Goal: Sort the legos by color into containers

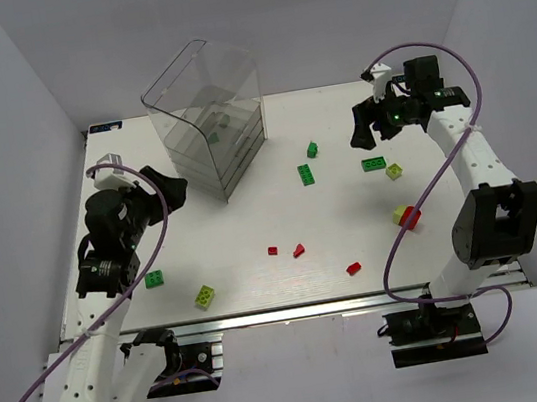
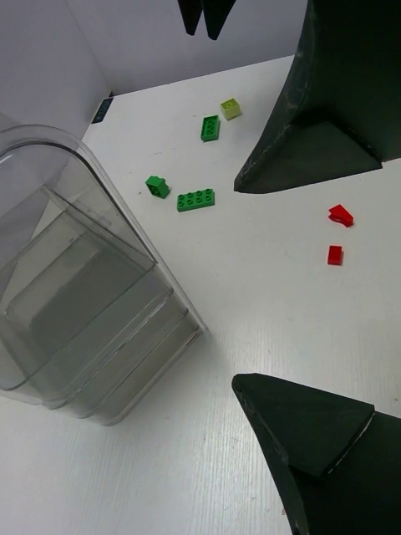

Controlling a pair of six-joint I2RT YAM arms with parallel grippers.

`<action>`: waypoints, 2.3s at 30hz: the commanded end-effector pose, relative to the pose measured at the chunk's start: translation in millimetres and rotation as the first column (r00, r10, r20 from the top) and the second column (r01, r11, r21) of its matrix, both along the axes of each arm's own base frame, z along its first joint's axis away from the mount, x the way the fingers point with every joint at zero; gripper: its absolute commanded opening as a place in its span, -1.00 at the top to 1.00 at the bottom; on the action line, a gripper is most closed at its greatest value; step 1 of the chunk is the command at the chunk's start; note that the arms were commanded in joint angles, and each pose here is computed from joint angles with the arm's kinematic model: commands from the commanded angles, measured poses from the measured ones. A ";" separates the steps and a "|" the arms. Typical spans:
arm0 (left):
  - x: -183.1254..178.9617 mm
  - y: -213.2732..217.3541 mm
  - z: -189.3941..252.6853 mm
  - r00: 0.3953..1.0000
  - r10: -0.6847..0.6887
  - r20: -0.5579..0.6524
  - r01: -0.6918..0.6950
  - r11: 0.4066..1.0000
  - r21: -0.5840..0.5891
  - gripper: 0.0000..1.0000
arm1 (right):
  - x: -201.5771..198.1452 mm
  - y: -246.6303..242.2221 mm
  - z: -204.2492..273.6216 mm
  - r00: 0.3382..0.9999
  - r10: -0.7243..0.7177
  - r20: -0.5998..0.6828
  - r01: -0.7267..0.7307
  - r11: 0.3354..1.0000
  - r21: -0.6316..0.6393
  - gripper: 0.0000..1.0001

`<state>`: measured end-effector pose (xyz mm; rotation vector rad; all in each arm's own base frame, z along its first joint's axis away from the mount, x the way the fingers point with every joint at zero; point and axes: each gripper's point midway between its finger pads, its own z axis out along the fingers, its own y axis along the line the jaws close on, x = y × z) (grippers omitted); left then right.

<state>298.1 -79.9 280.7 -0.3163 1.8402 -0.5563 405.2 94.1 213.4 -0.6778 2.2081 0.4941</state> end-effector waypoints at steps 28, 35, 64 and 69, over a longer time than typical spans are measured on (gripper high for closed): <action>-6.2 -28.2 -18.2 0.992 -0.106 -0.072 0.093 0.982 -0.162 -0.72 | 31.1 234.6 25.7 0.916 0.265 -0.301 -0.006 0.759 0.651 -0.39; -6.7 -30.1 -12.4 0.993 -0.098 -0.069 0.084 0.979 -0.186 -0.71 | 59.1 267.0 4.8 0.873 0.260 -0.411 0.154 0.653 0.741 -0.24; -3.6 -40.4 -17.4 0.988 -0.125 -0.092 0.098 0.963 -0.249 -0.58 | 99.3 304.2 -9.9 0.930 0.294 -0.220 0.010 0.578 0.816 0.68; 3.2 -47.0 -16.9 0.982 -0.158 -0.103 0.128 0.959 -0.254 -0.56 | 89.9 298.5 -1.9 0.927 0.314 -0.205 -0.006 0.559 0.829 1.00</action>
